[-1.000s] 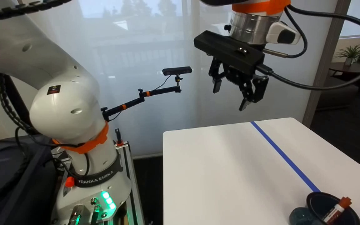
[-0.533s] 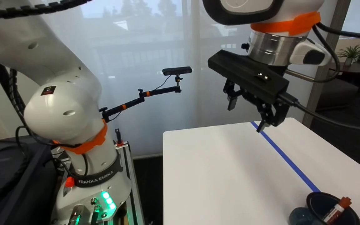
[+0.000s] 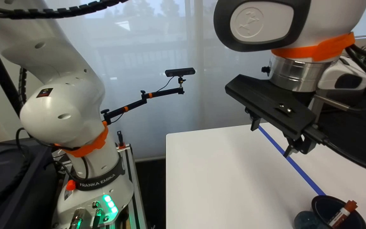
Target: Remove the marker from the mug cup and place it on the table
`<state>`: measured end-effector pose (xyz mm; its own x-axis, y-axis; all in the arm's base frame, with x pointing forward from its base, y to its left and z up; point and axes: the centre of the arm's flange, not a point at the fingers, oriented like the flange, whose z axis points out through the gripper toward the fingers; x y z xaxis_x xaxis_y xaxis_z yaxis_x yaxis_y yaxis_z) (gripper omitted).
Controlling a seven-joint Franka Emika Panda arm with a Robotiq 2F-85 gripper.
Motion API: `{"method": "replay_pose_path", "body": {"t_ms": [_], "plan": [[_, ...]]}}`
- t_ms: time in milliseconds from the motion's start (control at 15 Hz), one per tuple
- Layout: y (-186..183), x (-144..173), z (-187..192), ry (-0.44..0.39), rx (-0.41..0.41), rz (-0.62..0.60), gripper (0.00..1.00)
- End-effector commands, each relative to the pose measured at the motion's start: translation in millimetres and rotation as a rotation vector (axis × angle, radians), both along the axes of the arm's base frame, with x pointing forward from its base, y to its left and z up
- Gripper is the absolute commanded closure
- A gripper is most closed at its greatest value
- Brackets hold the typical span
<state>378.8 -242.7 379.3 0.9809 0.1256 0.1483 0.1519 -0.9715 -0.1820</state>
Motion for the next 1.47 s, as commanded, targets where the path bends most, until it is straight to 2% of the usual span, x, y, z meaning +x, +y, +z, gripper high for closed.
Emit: {"method": "replay_pose_path", "body": {"t_ms": [0, 467, 867, 1400], "plan": [[-26, 14, -18, -0.025, -0.002, -0.019, 0.00], [-58, 43, -57, -0.043, -0.084, -0.084, 0.00], [-71, 62, -74, -0.053, -0.137, -0.100, 0.00], [-88, 87, -100, -0.106, -0.150, -0.129, 0.00]]}}
